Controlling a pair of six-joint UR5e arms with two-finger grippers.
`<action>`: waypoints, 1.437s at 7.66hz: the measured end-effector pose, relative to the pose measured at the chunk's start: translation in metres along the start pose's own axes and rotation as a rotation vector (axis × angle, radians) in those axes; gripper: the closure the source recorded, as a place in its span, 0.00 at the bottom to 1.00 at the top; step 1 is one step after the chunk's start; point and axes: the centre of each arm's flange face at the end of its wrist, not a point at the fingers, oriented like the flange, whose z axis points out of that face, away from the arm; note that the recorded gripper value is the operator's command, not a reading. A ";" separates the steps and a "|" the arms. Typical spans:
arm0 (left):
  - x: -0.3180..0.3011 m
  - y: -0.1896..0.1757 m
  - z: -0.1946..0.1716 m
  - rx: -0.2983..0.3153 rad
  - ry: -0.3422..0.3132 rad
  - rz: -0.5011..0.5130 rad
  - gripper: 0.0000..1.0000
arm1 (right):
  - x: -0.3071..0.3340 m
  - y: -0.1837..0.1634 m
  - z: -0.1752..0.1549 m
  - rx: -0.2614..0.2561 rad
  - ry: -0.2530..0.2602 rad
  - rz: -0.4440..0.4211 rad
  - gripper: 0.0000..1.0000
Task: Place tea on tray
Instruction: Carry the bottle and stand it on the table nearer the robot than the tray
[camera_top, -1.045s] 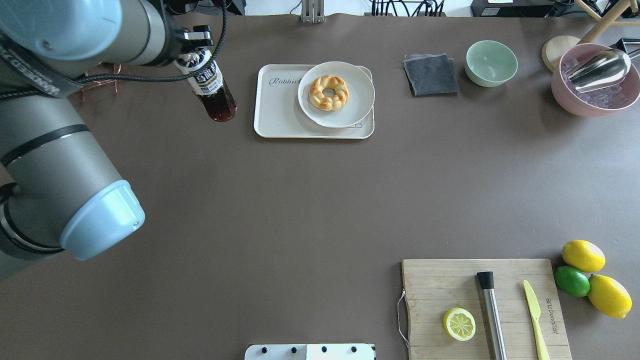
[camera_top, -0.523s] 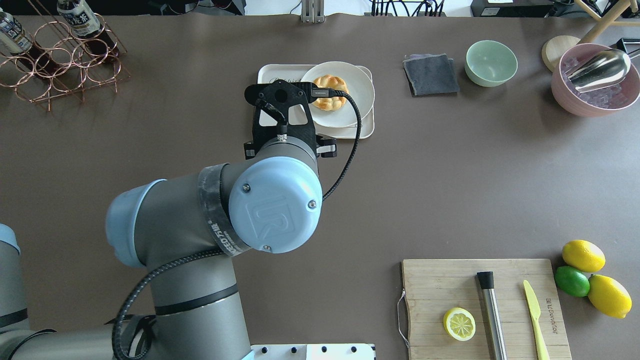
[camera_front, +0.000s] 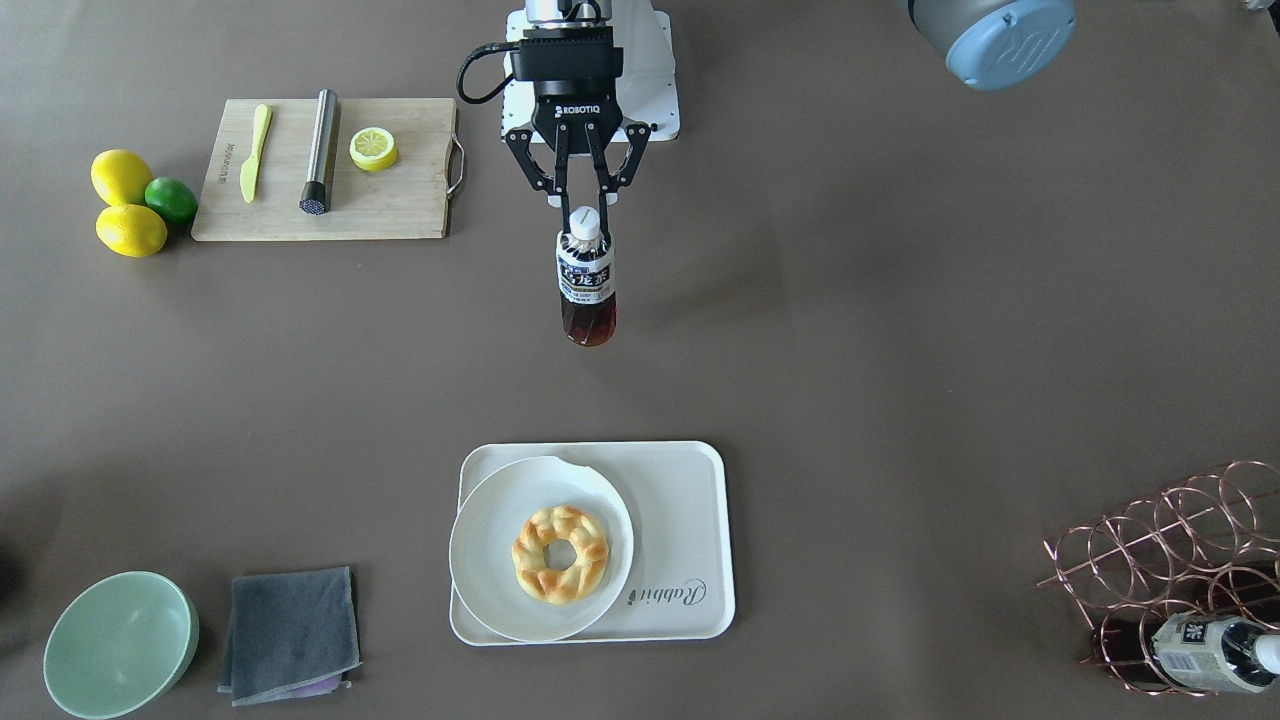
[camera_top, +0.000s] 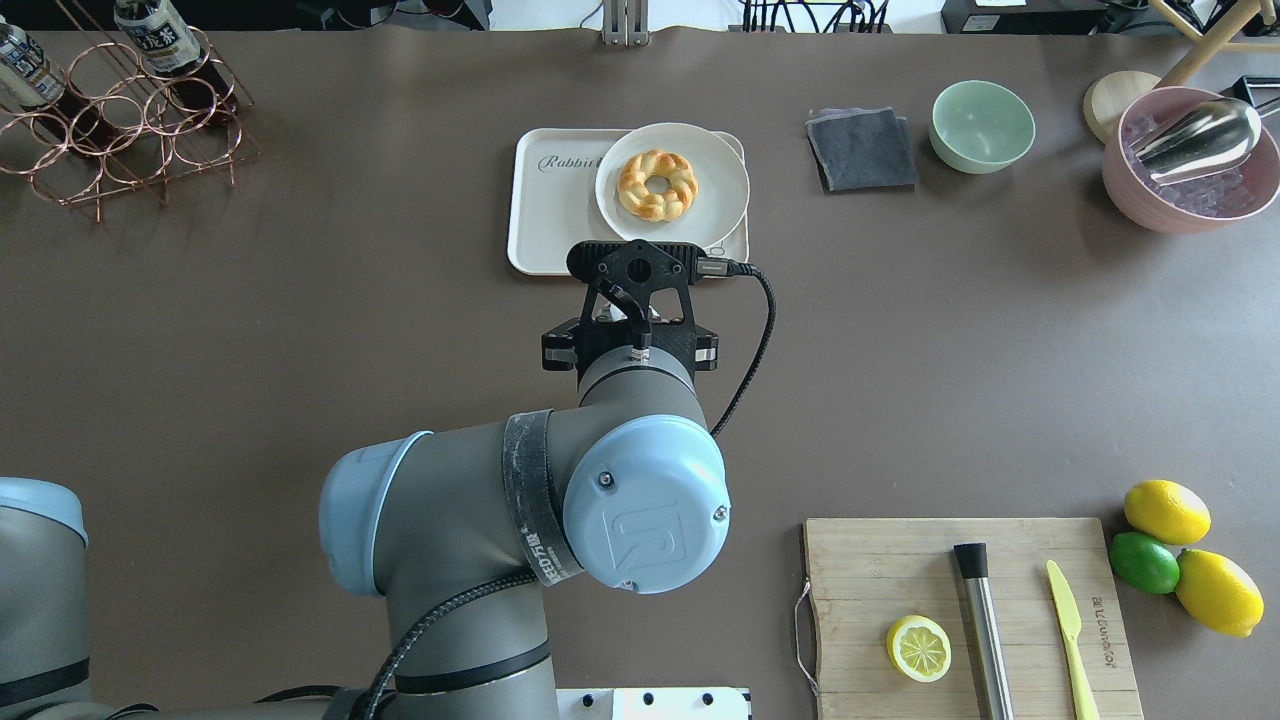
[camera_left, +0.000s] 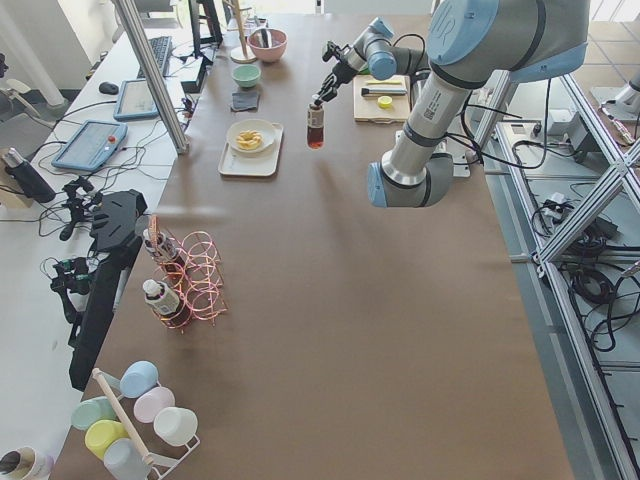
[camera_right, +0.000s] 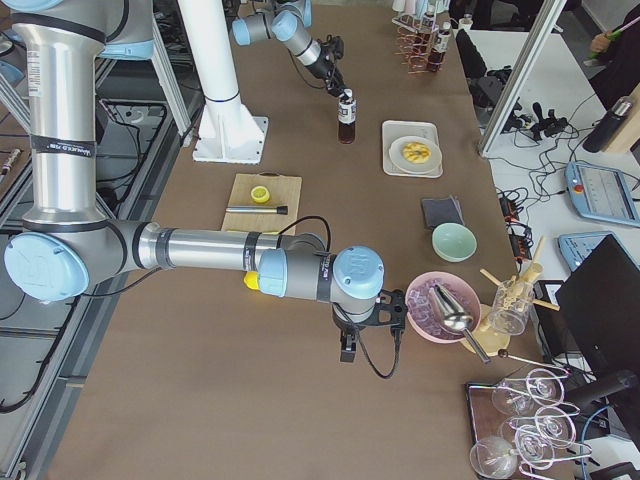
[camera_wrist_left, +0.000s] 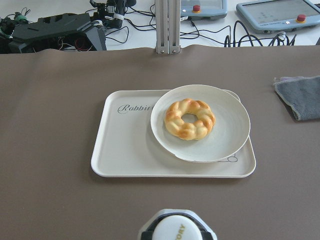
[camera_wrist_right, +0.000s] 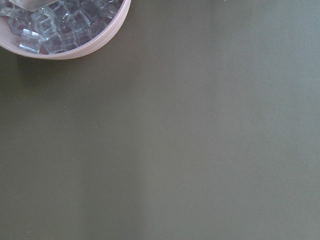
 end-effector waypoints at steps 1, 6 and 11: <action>0.003 0.008 0.000 0.003 0.000 0.010 1.00 | 0.000 0.000 0.000 -0.001 0.001 0.001 0.00; 0.003 0.033 0.009 -0.011 -0.011 0.004 0.27 | 0.003 0.005 0.003 -0.007 -0.003 0.011 0.00; -0.003 0.044 0.017 0.023 -0.010 0.011 0.02 | 0.003 0.004 0.003 -0.007 -0.006 0.011 0.00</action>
